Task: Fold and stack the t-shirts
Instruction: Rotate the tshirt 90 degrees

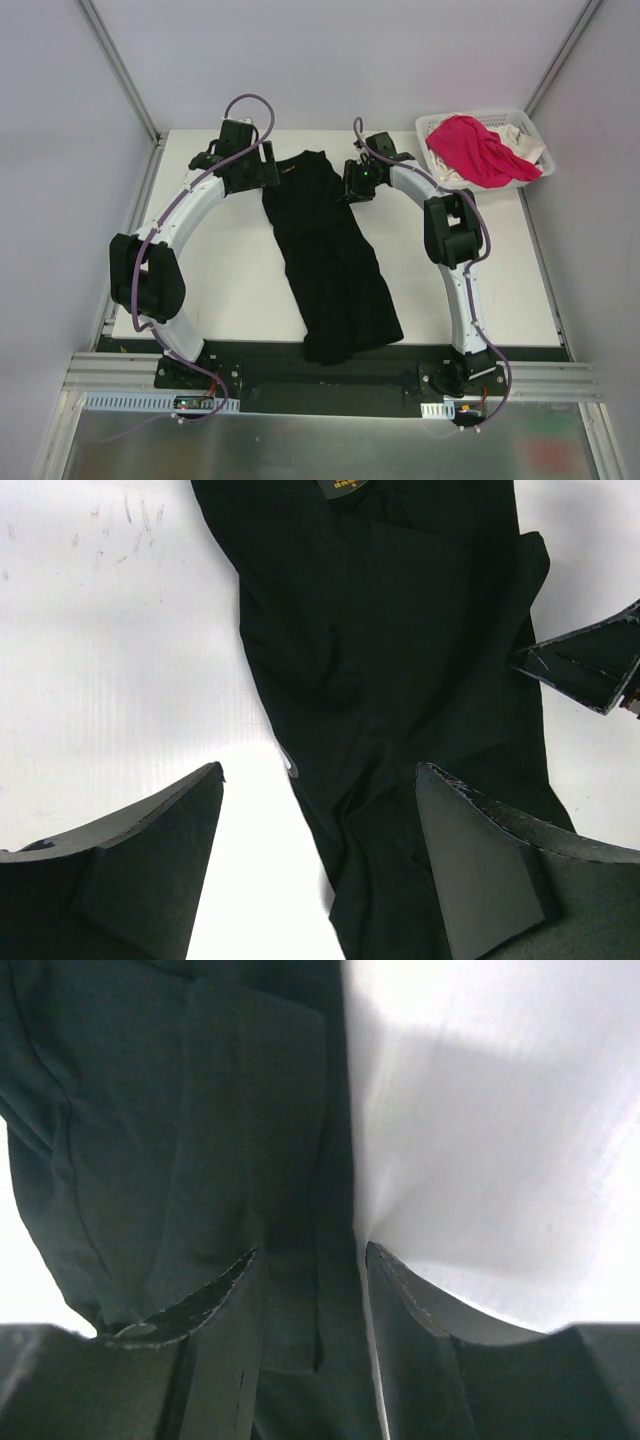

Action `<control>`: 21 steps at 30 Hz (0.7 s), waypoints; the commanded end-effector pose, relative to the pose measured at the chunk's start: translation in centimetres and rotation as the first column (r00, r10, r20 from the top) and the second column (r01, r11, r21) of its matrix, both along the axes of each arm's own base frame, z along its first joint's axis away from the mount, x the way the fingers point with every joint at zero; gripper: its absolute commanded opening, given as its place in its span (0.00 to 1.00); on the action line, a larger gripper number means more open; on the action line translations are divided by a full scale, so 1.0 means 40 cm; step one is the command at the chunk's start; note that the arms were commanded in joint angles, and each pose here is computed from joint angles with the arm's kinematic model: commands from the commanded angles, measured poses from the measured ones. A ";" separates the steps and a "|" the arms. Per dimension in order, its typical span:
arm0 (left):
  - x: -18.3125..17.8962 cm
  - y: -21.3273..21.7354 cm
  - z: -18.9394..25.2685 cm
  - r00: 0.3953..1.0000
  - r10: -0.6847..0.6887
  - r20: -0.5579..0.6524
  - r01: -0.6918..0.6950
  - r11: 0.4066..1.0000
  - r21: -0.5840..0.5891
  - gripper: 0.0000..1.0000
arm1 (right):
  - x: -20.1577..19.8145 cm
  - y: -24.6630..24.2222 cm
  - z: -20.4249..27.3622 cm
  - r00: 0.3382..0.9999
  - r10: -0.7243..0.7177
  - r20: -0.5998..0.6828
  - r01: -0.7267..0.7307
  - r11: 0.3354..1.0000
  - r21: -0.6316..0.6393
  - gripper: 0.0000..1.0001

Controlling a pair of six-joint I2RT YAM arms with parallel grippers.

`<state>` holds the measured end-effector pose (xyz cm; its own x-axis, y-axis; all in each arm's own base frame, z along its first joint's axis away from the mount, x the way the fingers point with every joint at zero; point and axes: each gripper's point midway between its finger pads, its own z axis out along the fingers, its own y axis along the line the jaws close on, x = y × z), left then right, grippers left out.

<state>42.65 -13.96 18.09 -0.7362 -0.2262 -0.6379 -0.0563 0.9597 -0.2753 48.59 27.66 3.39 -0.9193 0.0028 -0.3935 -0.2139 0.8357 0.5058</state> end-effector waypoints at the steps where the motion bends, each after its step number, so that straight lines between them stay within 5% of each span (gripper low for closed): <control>1: -0.010 -0.007 0.023 0.999 -0.031 0.031 0.030 0.999 0.020 0.77 | -0.001 0.047 -0.002 1.000 0.027 -0.004 -0.027 1.000 0.015 0.46; 5: -0.010 -0.006 0.023 0.999 -0.034 0.032 0.033 0.999 0.023 0.77 | -0.004 0.059 -0.010 0.999 0.033 -0.006 -0.033 0.999 0.010 0.37; 12: -0.016 -0.014 0.027 0.998 -0.050 0.036 0.049 0.998 0.029 0.77 | 0.003 0.041 -0.029 1.000 0.013 -0.008 -0.013 1.000 -0.017 0.01; 21: -0.026 -0.022 0.025 0.997 -0.070 0.035 0.069 0.997 0.047 0.77 | 0.034 -0.037 -0.047 0.998 -0.058 -0.005 0.058 0.998 -0.033 0.01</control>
